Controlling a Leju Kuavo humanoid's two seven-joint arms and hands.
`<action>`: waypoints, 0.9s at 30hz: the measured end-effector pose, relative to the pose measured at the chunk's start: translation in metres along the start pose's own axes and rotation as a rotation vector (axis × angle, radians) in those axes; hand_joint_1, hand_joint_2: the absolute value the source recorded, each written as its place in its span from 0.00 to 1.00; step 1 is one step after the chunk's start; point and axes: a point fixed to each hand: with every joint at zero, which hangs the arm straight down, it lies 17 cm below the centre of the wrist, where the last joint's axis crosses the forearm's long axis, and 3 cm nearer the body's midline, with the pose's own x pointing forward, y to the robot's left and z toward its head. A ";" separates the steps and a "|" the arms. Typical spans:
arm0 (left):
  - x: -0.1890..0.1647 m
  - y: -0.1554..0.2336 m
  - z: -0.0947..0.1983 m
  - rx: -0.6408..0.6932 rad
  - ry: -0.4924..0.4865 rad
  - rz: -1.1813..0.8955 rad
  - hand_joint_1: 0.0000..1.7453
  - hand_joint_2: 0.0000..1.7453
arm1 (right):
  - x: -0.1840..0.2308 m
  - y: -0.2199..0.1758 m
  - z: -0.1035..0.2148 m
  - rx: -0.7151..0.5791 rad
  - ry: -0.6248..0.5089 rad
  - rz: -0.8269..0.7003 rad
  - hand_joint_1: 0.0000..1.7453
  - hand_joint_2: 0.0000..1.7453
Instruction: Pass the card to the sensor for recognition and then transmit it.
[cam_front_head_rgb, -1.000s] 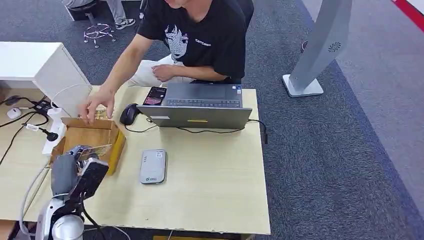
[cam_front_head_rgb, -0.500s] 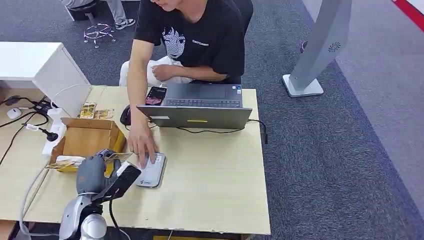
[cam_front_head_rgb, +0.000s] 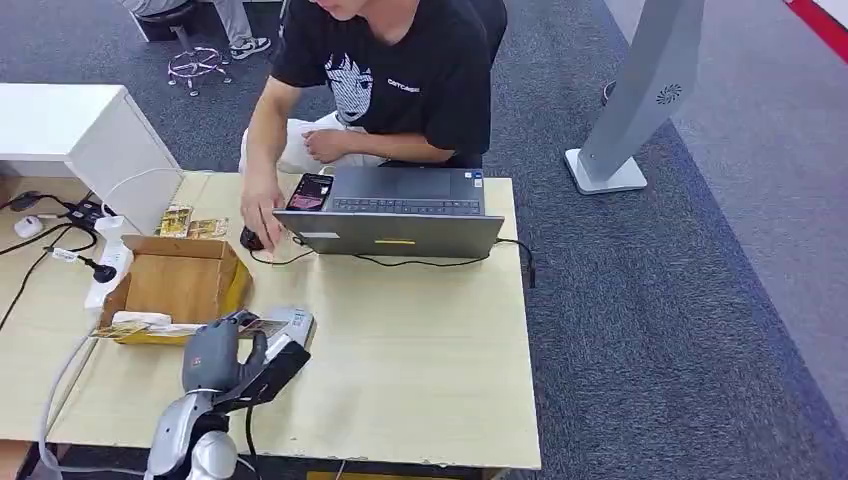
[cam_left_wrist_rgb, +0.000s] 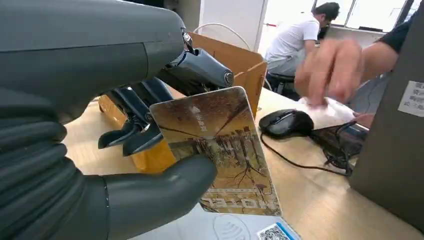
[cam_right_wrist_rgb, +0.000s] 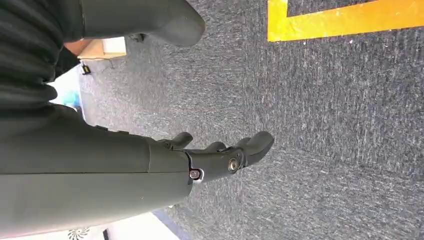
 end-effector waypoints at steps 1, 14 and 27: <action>0.000 -0.001 0.000 -0.003 0.001 0.000 1.00 1.00 | 0.000 0.000 0.000 0.000 0.000 0.002 0.00 1.00; -0.019 -0.023 0.006 -0.063 0.074 -0.114 1.00 1.00 | 0.000 0.009 0.002 0.018 0.002 0.018 0.00 1.00; -0.028 -0.029 0.000 -0.070 0.099 -0.209 1.00 1.00 | -0.002 0.012 0.003 0.024 0.008 0.031 0.00 1.00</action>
